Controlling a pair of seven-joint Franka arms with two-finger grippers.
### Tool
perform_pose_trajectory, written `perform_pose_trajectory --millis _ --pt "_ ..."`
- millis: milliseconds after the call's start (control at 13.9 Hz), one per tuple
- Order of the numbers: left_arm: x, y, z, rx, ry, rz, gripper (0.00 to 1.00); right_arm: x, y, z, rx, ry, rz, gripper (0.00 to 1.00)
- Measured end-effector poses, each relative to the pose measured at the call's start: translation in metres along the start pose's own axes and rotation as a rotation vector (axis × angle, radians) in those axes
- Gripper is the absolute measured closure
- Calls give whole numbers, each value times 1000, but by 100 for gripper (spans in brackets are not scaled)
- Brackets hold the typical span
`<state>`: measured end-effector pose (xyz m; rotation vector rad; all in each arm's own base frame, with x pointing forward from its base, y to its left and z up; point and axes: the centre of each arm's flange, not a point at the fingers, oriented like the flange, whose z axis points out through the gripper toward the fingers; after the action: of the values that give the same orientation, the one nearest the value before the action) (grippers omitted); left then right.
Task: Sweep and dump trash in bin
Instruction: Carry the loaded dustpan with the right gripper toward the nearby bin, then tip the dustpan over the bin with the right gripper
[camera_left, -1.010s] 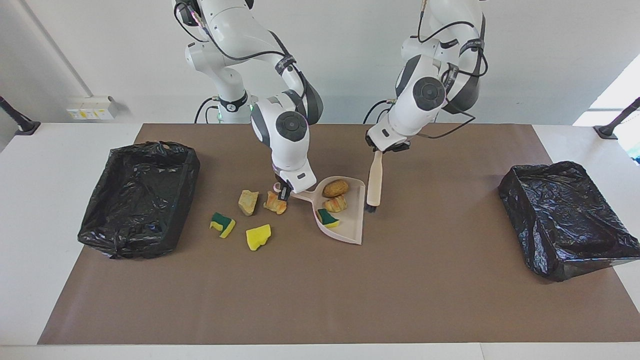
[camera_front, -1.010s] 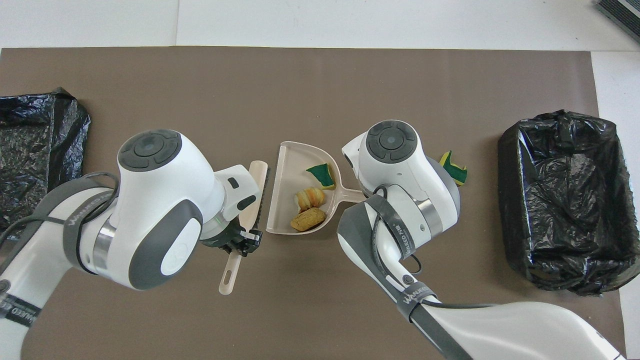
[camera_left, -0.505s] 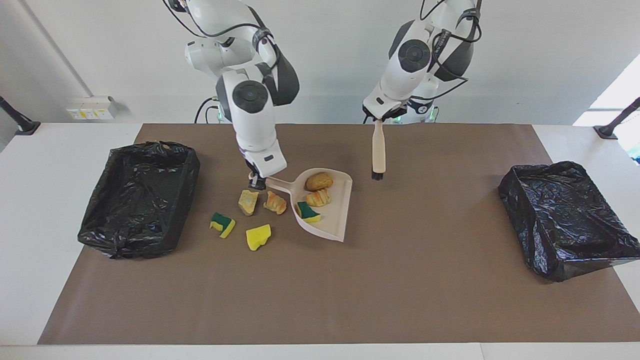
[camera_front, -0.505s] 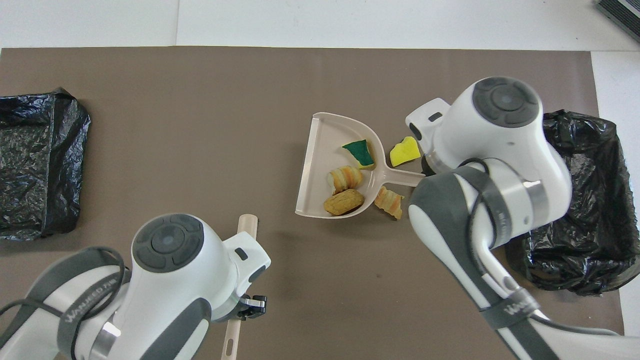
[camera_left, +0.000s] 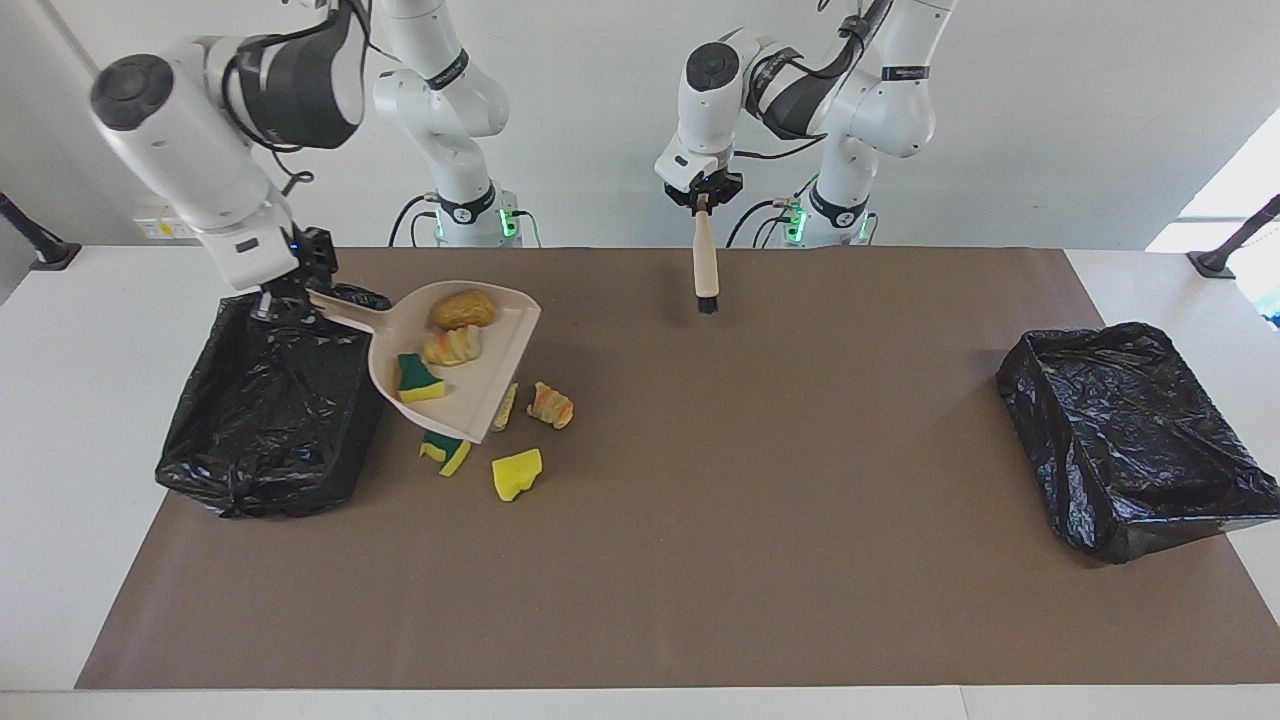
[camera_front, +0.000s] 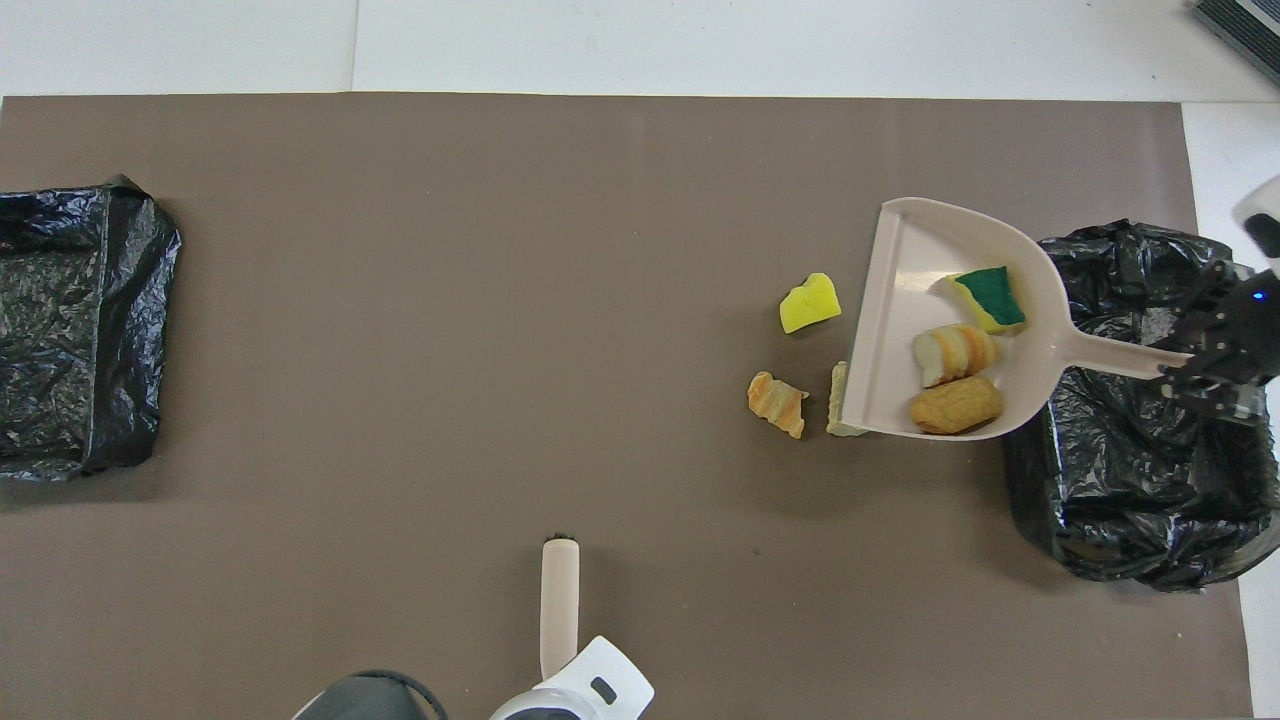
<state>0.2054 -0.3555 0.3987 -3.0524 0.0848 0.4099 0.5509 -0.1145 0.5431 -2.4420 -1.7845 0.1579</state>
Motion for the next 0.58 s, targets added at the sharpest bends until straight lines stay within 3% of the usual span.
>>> perform_pose_trajectory --millis 144,289,577 --pt "6 -3 13 -6 0 -14 74 -76 3 1 4 -16 16 67" --pt "10 0 24 -10 -8 -18 74 -130 1 -2 -14 -105 13 67" --pt "12 11 45 -9 -27 51 74 -174 7 -15 -99 -286 -38 67"
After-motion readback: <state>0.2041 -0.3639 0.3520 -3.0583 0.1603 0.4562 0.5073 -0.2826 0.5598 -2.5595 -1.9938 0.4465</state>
